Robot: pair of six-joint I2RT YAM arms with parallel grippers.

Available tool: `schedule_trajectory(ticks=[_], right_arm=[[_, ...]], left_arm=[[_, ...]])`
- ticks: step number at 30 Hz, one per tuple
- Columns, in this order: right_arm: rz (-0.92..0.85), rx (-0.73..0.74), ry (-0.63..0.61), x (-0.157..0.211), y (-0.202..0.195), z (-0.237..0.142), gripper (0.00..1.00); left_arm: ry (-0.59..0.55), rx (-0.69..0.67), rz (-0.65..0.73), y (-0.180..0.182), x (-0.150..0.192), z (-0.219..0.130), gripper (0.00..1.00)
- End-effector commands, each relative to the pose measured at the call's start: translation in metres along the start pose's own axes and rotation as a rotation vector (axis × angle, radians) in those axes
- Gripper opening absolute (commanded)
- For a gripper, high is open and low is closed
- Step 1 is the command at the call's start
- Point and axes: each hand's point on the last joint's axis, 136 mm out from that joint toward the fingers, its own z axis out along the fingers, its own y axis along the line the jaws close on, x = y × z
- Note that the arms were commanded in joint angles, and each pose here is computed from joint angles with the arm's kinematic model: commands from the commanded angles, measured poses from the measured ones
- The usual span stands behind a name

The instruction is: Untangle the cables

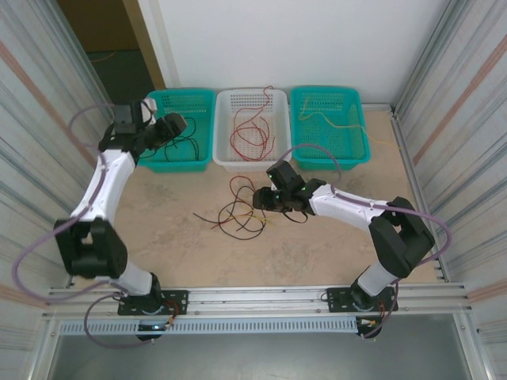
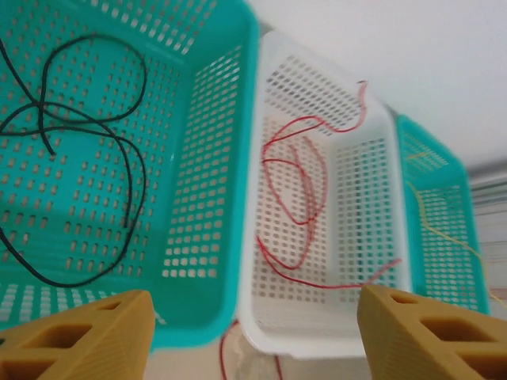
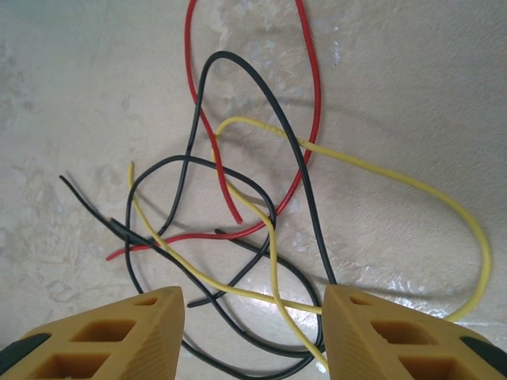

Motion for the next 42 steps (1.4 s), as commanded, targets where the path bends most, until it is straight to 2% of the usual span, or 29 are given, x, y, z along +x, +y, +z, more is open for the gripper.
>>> schedule_trajectory(ticks=[1, 5, 10, 12, 15, 19, 28, 33, 42], right_arm=[[-0.040, 0.010, -0.041, -0.011, 0.012, -0.017, 0.50], [-0.048, 0.019, -0.020, -0.006, 0.018, -0.014, 0.51], [-0.092, 0.096, -0.007, -0.006, 0.013, -0.002, 0.52], [-0.099, 0.129, 0.006, -0.007, 0.004, 0.006, 0.52], [-0.101, 0.168, 0.033, -0.007, -0.008, 0.018, 0.49], [-0.105, 0.218, 0.073, -0.002, -0.024, 0.034, 0.46], [-0.137, 0.275, 0.119, 0.007, -0.031, 0.042, 0.42], [-0.159, 0.306, 0.149, 0.010, -0.032, 0.042, 0.39], [-0.204, 0.337, 0.222, 0.041, -0.036, 0.024, 0.39]], left_arm=[[-0.024, 0.031, 0.102, -0.026, 0.027, -0.052, 0.67], [0.059, 0.094, 0.179, -0.039, 0.099, -0.077, 0.67], [0.201, 0.117, 0.160, -0.026, 0.189, -0.082, 0.66], [0.241, 0.119, 0.122, -0.020, 0.213, -0.080, 0.65], [0.294, 0.149, 0.052, -0.017, 0.236, -0.076, 0.59], [0.319, 0.178, -0.002, -0.017, 0.246, -0.068, 0.51], [0.331, 0.173, 0.000, -0.019, 0.245, -0.058, 0.43], [0.326, 0.179, 0.013, -0.021, 0.243, -0.060, 0.41], [0.309, 0.170, 0.051, -0.021, 0.239, -0.065, 0.41]])
